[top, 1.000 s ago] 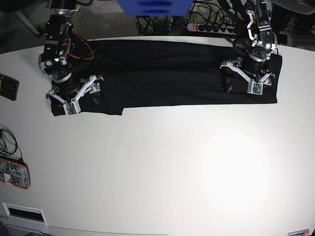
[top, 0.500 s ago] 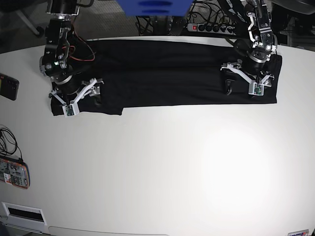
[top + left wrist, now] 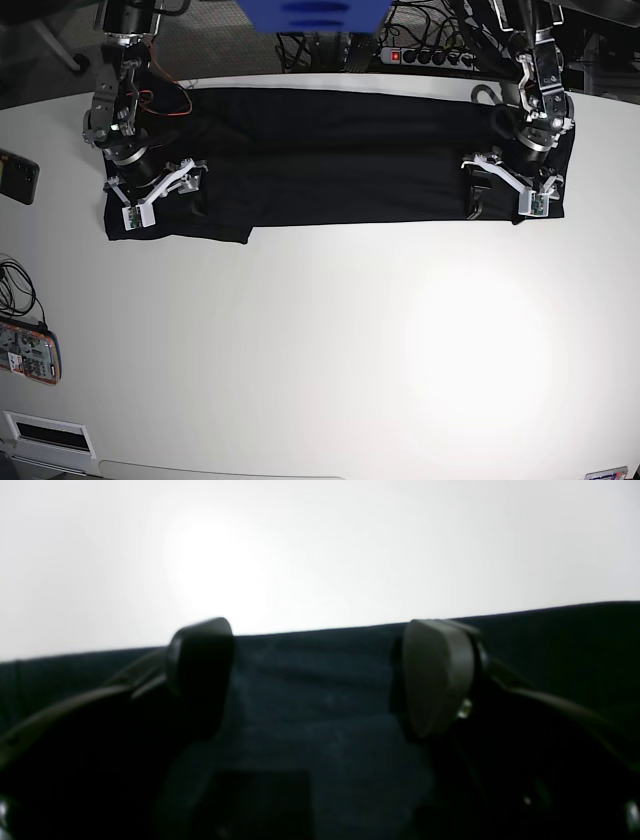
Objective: Fold the T-shirt properly
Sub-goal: 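Grasp the folded edge with both grippers and pull it toward the robot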
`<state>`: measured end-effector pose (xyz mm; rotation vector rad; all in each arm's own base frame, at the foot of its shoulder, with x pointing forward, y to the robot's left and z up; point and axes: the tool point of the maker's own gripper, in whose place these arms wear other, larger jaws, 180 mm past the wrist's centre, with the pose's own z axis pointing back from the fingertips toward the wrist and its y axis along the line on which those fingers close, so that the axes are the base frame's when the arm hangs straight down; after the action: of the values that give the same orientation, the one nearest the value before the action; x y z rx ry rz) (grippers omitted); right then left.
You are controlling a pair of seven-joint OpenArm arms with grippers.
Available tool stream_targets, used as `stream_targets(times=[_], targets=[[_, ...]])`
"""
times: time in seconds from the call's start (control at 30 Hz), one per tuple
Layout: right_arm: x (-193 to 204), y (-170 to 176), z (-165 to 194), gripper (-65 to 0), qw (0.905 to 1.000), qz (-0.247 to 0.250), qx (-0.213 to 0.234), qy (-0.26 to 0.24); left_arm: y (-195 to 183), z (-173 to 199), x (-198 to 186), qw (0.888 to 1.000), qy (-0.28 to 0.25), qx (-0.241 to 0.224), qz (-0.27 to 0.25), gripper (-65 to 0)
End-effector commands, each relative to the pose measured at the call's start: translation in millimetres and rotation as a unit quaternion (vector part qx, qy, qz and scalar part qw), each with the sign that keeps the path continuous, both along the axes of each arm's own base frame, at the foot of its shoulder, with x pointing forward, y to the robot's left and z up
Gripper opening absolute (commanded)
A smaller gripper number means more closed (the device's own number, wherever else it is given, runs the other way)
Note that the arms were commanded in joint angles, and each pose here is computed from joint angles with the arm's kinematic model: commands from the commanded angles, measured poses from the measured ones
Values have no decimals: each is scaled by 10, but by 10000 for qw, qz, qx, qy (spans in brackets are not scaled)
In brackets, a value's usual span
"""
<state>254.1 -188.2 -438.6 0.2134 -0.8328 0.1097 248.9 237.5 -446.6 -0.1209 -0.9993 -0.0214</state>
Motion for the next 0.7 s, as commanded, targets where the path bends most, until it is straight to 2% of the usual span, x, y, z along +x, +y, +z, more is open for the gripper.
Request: stream_targets(times=[0.0, 0.1, 0.17, 0.27, 0.4, 0.5, 0.67], targets=[[-317, -62, -324, -130, 9955, 67, -244, 913, 125, -488, -446, 9899, 1370, 367, 28, -136], [-385, -65, -419, -131, 9943, 35, -196, 1051, 244, -549, -360, 9888, 1441, 382, 91, -136], [-249, -62, -385, -131, 9953, 16, -171, 949, 301, -578, -293, 9887, 1446, 384, 112, -136], [-8, -58, -271, -131, 9975, 9, -157, 689, 281, -646, -254, 9898, 1361, 416, -79, -136], [48, -62, -281, -131, 9977, -19, -124, 669, 149, -682, -135, 9920, 1182, 334, -290, -136], [50, -62, -273, -131, 9977, -11, -134, 670, 115, -519, 2, 9949, 863, 382, -357, -136], [58, -61, -265, -131, 9978, -12, -133, 648, 35, 64, 351, 9966, -11, 610, -548, -136]])
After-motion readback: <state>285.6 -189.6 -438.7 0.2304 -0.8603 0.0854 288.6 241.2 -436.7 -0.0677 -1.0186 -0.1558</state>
